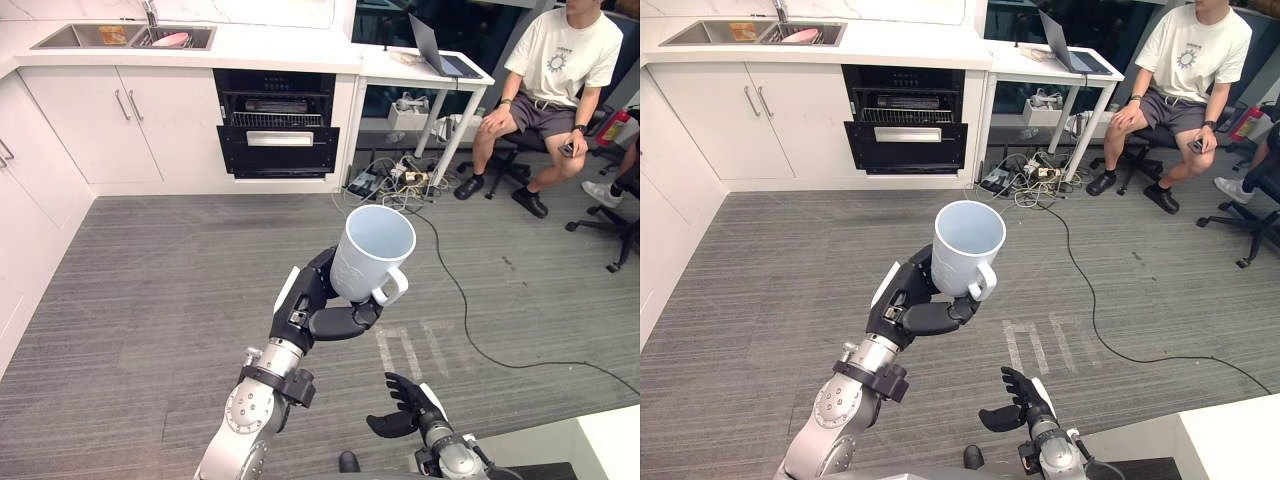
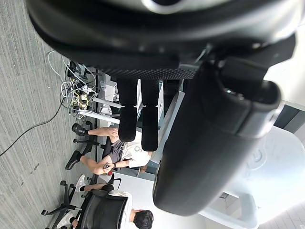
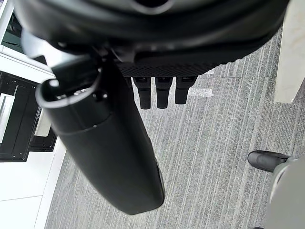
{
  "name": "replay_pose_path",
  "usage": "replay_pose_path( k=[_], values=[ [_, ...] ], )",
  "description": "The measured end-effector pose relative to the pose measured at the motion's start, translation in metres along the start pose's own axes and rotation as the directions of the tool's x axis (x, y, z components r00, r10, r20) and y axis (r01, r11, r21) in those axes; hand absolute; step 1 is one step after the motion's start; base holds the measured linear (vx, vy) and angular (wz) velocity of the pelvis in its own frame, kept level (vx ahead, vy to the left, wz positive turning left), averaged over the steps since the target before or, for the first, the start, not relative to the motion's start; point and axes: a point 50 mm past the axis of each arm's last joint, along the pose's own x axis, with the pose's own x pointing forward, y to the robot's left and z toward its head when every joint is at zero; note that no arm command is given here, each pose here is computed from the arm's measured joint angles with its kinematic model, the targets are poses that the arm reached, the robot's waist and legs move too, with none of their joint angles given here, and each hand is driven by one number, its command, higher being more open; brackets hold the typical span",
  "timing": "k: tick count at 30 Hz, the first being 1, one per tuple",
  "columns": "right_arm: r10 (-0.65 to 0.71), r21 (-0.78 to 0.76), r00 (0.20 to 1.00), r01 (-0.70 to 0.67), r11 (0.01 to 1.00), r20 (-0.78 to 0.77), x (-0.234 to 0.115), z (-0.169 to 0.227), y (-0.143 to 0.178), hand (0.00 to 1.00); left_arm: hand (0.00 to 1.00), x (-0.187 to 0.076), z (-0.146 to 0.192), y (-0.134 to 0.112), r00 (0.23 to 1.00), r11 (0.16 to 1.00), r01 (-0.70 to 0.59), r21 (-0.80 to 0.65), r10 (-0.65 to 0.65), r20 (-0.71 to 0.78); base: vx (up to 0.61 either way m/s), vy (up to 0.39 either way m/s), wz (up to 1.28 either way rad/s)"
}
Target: Walk over to the sink, pick up the cup, carry it to the dishwasher, place the cup inside the dishwasher, then close the dishwasher door
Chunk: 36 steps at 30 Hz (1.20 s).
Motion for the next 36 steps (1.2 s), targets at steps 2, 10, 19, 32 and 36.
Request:
replay_pose_path(
  k=[2, 10, 19, 32, 36],
  values=[
    [0.0, 0.0, 1.0, 0.0, 1.0, 0.0, 0.0, 0.0, 0.0, 0.9, 0.3, 0.0, 0.0, 0.0, 1.0, 1.0, 0.0, 0.0, 0.0, 0.0, 0.0, 0.0, -0.05],
    [-0.037, 0.026, 0.999, 0.038, 0.999, -0.034, -0.002, -0.009, -0.003, 0.9, 0.3, 0.002, -0.011, 0.007, 0.997, 0.998, -0.061, -0.015, 0.06, -0.037, 0.0, -0.008, -0.05],
    [-0.222, 0.11, 0.975, 0.223, 0.969, -0.018, 0.008, 0.007, -0.043, 0.9, 0.3, 0.004, -0.014, 0.042, 0.942, 0.941, -0.335, -0.051, 0.334, -0.04, -0.05, -0.007, 0.87],
    [-0.187, 0.139, 0.976, 0.171, 0.975, 0.111, 0.019, 0.047, -0.029, 0.9, 0.3, -0.022, -0.006, 0.056, 0.923, 0.924, -0.383, 0.003, 0.383, -0.037, 0.1, 0.14, 0.44],
    [-0.203, 0.145, 0.97, 0.183, 0.972, 0.132, 0.015, 0.05, -0.032, 0.9, 0.3, -0.011, -0.012, 0.046, 0.945, 0.947, -0.323, -0.01, 0.322, -0.052, 0.43, -0.08, 0.57]
  ],
)
